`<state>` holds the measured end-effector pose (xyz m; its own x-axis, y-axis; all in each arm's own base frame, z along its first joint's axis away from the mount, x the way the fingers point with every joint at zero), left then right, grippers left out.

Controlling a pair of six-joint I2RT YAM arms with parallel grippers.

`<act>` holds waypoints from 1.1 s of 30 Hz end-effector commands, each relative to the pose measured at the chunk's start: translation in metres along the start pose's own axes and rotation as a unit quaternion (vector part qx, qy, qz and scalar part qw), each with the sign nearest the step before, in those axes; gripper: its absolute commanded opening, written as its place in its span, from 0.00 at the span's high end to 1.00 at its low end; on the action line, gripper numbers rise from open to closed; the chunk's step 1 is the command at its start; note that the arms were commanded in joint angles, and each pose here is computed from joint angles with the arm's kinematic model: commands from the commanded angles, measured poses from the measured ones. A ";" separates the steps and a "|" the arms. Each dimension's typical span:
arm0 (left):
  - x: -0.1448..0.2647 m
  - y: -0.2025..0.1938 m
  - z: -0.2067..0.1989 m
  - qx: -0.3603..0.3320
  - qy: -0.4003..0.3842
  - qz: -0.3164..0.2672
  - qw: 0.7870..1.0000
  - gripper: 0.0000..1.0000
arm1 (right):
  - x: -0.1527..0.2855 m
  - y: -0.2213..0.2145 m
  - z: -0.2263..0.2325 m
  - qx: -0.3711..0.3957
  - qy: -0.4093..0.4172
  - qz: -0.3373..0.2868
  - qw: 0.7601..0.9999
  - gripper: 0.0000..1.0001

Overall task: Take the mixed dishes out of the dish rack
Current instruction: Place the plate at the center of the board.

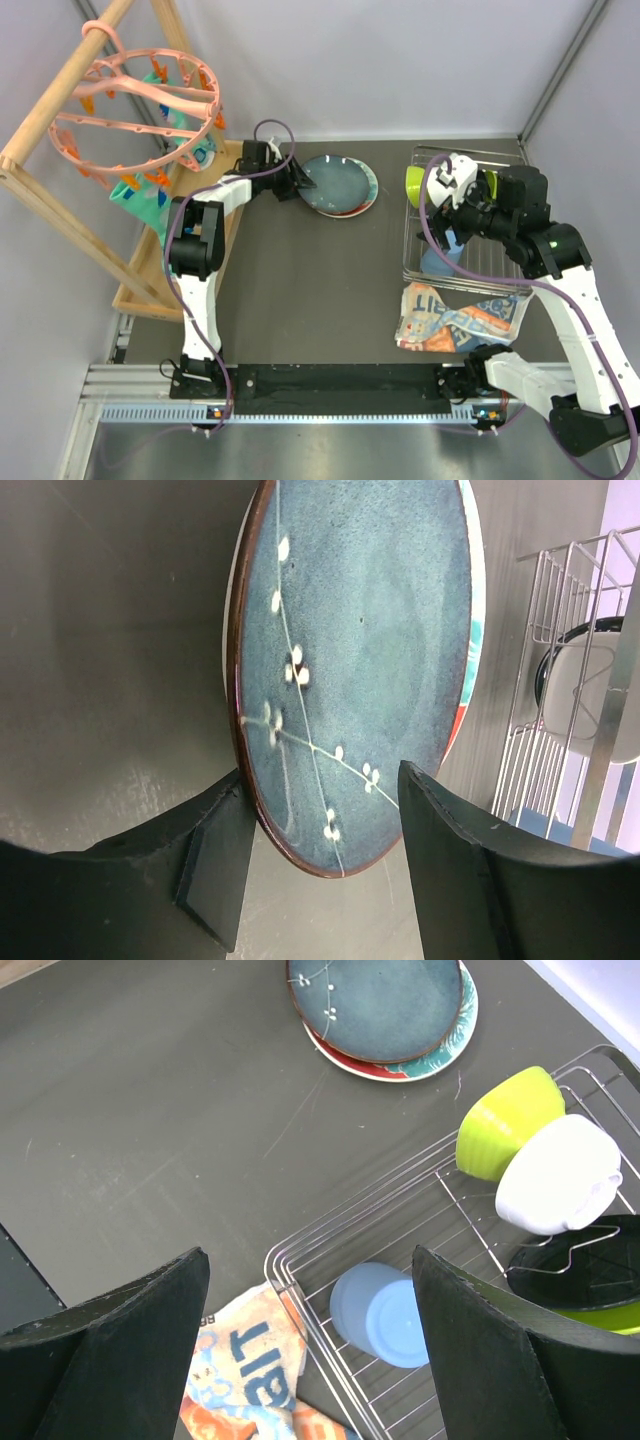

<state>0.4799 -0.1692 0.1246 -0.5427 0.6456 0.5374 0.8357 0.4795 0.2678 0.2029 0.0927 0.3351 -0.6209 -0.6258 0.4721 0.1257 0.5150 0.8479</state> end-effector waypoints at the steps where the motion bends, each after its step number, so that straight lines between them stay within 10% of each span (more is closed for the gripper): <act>1: 0.023 0.017 -0.038 -0.046 -0.056 -0.037 0.997 0.38 | 0.003 0.009 0.001 0.015 0.000 -0.026 1.000 0.18; 33: 0.010 0.017 -0.018 -0.043 -0.030 -0.030 0.998 0.39 | 0.002 0.008 0.000 0.015 -0.003 -0.024 1.000 0.18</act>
<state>0.4805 -0.1667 0.1230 -0.5460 0.6402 0.5404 0.8349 0.4694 0.2874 0.2029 0.0927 0.3351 -0.6209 -0.6258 0.4721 0.1257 0.5150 0.8479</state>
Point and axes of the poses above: each gripper's point midway between its finger pads, its own x axis back along the fingers, its own z axis along the line the jaws close on, y = z × x, the point moved 7 cm from there along x, back along the fingers, and after that the axes turned 10 degrees about x, right-handed, at the moved point
